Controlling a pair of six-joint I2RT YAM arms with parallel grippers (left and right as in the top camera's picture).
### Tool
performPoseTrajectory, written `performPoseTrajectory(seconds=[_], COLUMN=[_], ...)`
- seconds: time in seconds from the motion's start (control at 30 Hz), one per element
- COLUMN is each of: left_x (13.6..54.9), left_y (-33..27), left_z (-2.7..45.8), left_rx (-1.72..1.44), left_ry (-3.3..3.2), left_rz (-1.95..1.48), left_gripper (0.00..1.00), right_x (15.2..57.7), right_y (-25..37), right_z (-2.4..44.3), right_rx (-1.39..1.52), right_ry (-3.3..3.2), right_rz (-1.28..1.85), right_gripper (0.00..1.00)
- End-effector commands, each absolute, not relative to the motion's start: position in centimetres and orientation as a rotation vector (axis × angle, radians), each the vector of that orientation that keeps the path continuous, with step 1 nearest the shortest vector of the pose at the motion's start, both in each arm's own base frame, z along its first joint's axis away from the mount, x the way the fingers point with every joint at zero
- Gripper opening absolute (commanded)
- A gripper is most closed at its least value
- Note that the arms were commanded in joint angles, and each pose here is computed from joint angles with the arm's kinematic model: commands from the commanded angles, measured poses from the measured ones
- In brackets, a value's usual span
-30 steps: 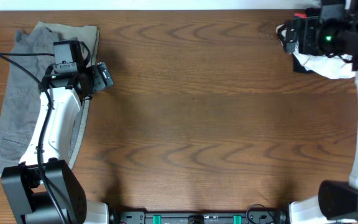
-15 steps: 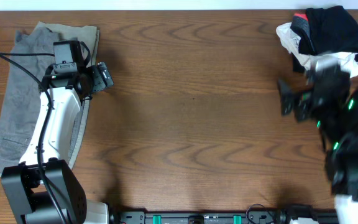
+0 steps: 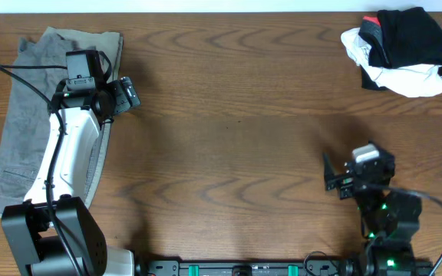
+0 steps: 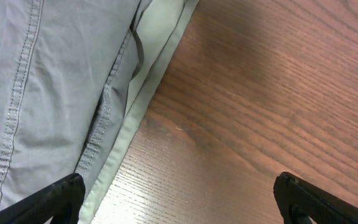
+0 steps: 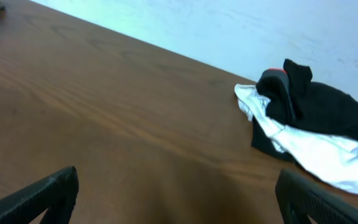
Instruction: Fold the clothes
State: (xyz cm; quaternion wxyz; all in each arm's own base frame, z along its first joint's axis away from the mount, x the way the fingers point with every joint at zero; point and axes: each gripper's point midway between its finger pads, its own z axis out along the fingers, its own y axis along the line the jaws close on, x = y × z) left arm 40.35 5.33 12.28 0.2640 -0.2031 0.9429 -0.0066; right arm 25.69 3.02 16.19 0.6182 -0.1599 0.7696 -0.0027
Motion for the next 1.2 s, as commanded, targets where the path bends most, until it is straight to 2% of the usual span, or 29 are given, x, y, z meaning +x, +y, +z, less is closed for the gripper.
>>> performPoseTrajectory(seconds=[0.0,0.33,0.7,1.17], left_x=[40.1,40.1,40.1,40.1], left_y=[5.5,5.5,5.5,5.5], left_z=[11.4,11.4,11.4,11.4], left_rx=[-0.542,-0.542,-0.542,-0.542], left_ry=[2.573,2.573,2.573,2.573], left_rz=[-0.004,-0.004,-0.004,-0.004], left_gripper=[0.98,0.98,0.98,0.98], right_x=[25.2,24.7,24.4,24.4], right_y=[2.9,3.0,3.0,3.0], right_z=[15.5,13.2,16.4,16.1], right_rx=[-0.353,-0.352,-0.346,-0.346], right_ry=[1.742,1.726,1.578,1.59], right_rz=[-0.017,-0.018,-0.047,-0.045], right_gripper=[0.99,0.99,0.99,0.99])
